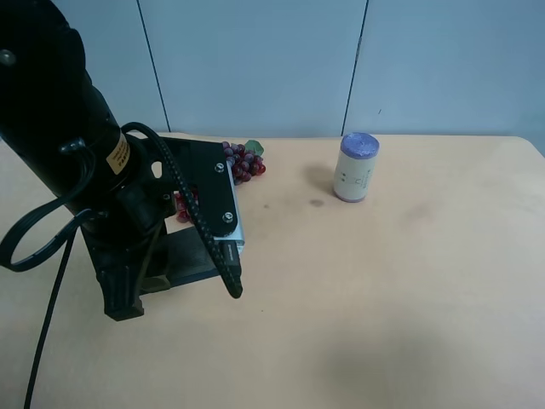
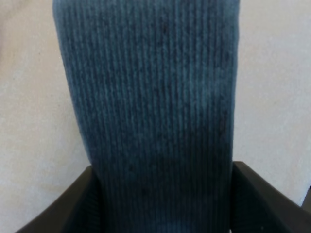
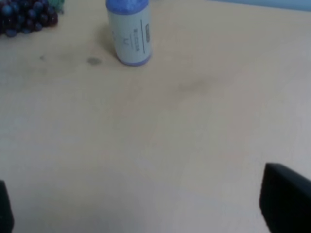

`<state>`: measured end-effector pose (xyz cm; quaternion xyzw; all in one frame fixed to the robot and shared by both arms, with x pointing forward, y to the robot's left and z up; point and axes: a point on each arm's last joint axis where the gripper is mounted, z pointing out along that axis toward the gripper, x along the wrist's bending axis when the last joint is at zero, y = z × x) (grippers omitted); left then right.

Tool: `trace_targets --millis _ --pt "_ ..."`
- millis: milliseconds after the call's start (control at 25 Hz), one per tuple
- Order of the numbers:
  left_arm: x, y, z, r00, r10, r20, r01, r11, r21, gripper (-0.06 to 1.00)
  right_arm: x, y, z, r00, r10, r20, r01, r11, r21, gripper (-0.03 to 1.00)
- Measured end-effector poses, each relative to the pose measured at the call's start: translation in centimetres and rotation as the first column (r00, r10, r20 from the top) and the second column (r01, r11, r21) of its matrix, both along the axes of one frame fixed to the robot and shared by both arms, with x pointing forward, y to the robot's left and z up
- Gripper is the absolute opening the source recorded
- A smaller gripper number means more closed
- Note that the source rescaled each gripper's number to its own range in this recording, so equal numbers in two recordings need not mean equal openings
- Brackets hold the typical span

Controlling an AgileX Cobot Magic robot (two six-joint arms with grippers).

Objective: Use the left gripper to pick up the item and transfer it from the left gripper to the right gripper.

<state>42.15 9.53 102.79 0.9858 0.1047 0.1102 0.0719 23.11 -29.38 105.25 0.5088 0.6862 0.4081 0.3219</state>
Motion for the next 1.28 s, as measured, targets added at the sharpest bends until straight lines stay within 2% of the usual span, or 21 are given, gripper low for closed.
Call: trace_targets --millis 280,520,720,840,1000,1280 --pt "0.0 0.0 0.0 1.0 -0.005 0.001 0.005 1.0 0.001 0.0 0.0 0.1 0.0 1.0 0.009 -0.002 -0.009 1.0 0.018 1.0" --pt "0.0 0.0 0.0 1.0 -0.022 0.004 0.022 1.0 0.006 0.0 0.2 0.6 0.5 0.999 -0.01 -0.053 0.017 0.99 0.142 1.0" --pt "0.2 -0.2 1.0 1.0 -0.026 0.014 0.026 1.0 0.004 0.0 2.2 1.5 3.2 0.988 0.017 -0.155 0.016 0.978 0.209 1.0" --pt "0.5 -0.6 2.0 0.999 -0.024 0.033 0.025 1.0 -0.017 0.0 4.5 2.5 4.2 0.969 0.066 -0.239 -0.011 0.974 0.224 1.0" --pt "1.0 -1.0 3.3 0.997 -0.024 0.067 0.027 0.999 -0.045 0.0 7.8 4.2 4.5 0.934 0.177 -0.311 -0.086 0.954 0.286 1.0" --pt "1.1 -1.0 3.7 0.996 -0.028 0.086 0.033 0.998 -0.047 0.0 12.9 7.1 3.7 0.858 0.388 -0.337 -0.22 0.87 0.441 1.0"
